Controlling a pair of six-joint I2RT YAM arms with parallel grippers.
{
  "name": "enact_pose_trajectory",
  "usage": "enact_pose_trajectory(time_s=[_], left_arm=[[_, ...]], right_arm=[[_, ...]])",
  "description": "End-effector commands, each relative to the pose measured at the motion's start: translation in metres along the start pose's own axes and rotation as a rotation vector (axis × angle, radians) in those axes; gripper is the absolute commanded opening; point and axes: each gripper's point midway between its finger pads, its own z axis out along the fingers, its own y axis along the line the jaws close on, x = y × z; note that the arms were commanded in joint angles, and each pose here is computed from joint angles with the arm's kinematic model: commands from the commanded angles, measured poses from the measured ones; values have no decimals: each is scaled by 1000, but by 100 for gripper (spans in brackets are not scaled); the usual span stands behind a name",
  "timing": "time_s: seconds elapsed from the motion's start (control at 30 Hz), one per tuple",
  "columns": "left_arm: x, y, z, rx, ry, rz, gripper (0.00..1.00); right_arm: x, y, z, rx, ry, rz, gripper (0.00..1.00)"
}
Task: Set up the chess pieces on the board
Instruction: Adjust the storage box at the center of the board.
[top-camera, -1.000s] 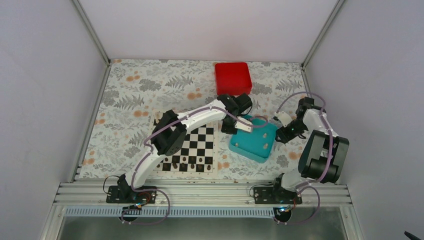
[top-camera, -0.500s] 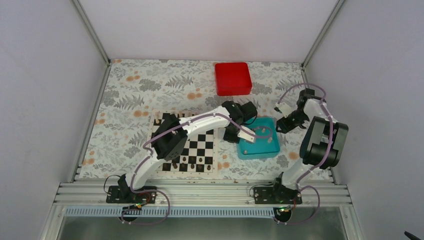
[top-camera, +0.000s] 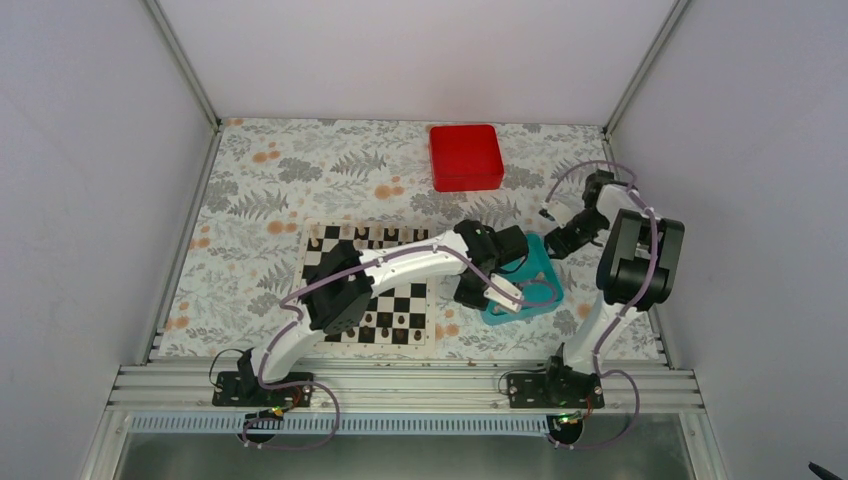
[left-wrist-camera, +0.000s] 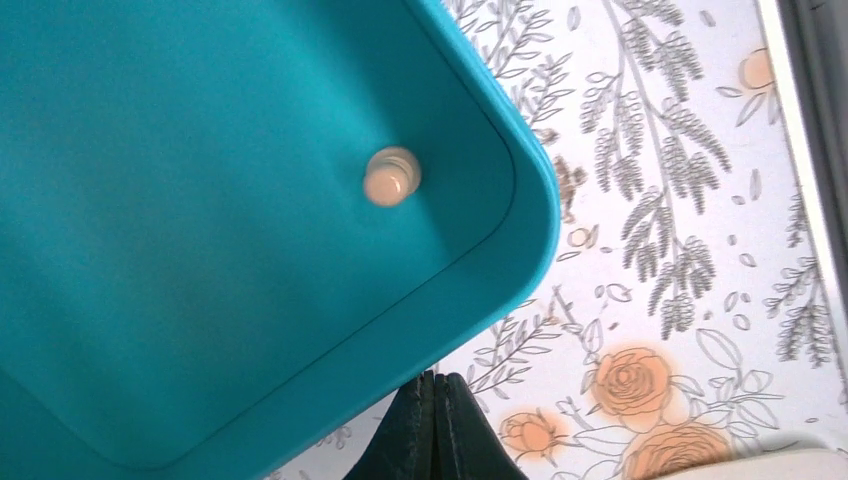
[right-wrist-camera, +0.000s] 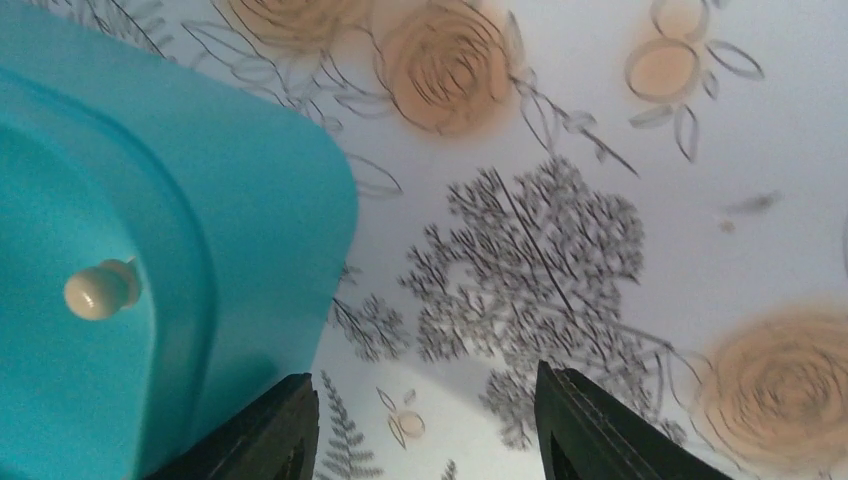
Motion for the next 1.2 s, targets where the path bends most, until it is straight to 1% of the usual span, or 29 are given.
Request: enact_pose_trajectory(time_s=[0.0, 0.13, 0.4, 0.67, 0.73, 0.97, 1.17], left_arm=[[-12, -18, -11, 40, -34, 28, 2], [-11, -25, -2, 70, -19, 34, 2], [-24, -41, -5, 118, -63, 60, 2], [-34, -62, 3, 176, -71, 105, 2], [-44, -75, 3, 191, -78, 137, 2], [-58, -84, 2, 218, -100, 165, 2], [-63, -87, 10, 222, -98, 180, 2]], right_arm=[[-19, 15, 5, -41, 2, -32, 57], [-31, 25, 5, -51, 3, -59, 57], [-47, 39, 8, -72, 34, -99, 58], [-63, 56, 16, -97, 68, -157, 61], [-67, 59, 18, -102, 74, -168, 62], [-85, 68, 20, -110, 71, -200, 63], [-94, 80, 26, -135, 88, -236, 63]])
